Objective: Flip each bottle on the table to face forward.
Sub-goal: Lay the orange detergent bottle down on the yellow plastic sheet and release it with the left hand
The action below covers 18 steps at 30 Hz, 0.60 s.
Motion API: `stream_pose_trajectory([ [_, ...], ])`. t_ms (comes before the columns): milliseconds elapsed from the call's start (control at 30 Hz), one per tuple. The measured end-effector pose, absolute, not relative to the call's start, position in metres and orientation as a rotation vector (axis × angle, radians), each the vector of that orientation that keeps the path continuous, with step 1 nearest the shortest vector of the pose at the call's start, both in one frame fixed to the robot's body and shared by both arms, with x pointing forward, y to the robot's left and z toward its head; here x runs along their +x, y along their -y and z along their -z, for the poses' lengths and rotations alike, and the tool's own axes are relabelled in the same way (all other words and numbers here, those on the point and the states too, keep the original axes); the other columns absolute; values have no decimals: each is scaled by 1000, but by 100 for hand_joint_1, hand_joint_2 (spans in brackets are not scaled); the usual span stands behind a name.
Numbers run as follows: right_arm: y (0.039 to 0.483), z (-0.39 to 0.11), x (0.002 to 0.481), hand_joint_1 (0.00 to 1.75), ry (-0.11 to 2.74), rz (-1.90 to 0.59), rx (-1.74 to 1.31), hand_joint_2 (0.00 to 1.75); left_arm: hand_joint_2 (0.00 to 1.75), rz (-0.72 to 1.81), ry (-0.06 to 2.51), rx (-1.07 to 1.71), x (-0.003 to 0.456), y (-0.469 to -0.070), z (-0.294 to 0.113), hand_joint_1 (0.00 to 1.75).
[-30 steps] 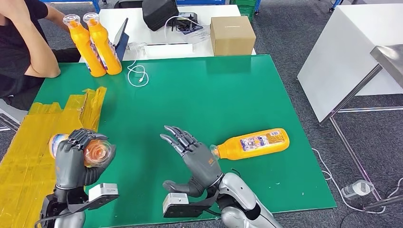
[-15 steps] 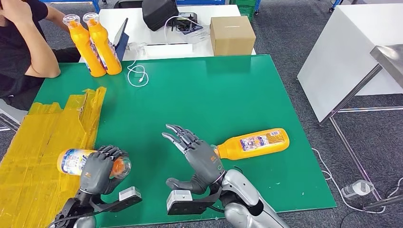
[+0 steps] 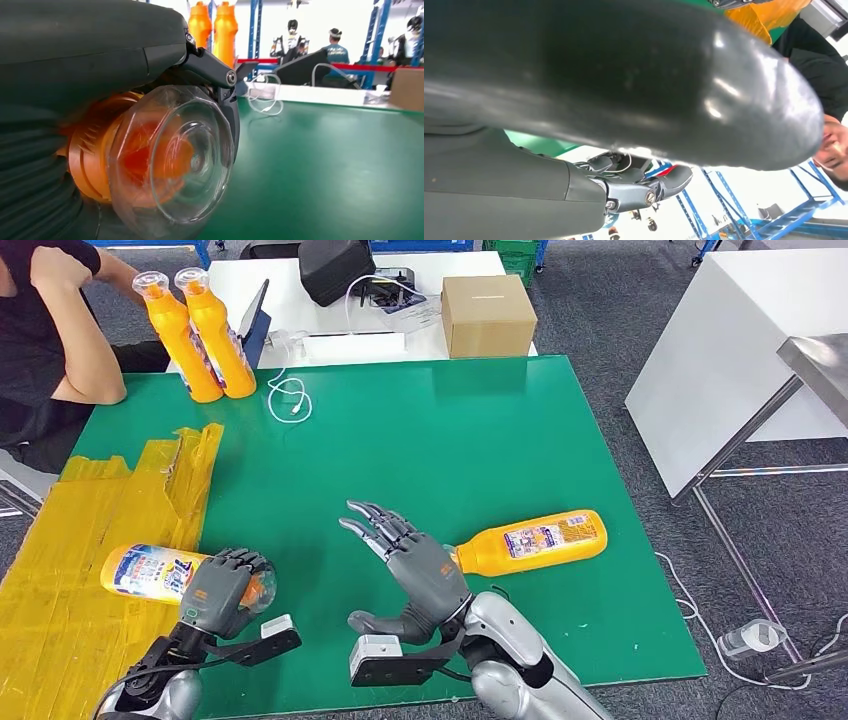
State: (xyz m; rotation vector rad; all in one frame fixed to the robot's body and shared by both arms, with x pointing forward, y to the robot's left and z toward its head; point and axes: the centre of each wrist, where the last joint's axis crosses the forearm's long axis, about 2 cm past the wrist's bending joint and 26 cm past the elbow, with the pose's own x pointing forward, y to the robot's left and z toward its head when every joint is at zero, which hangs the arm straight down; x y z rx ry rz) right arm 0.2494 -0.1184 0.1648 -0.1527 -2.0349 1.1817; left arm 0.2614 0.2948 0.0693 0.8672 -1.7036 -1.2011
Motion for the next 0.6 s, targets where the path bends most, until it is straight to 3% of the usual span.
stream_pose_trajectory([
  [600,117,-165,260,0,2010,-1217,-134,0,175,1145,1532,878,268,-347,-47,175],
])
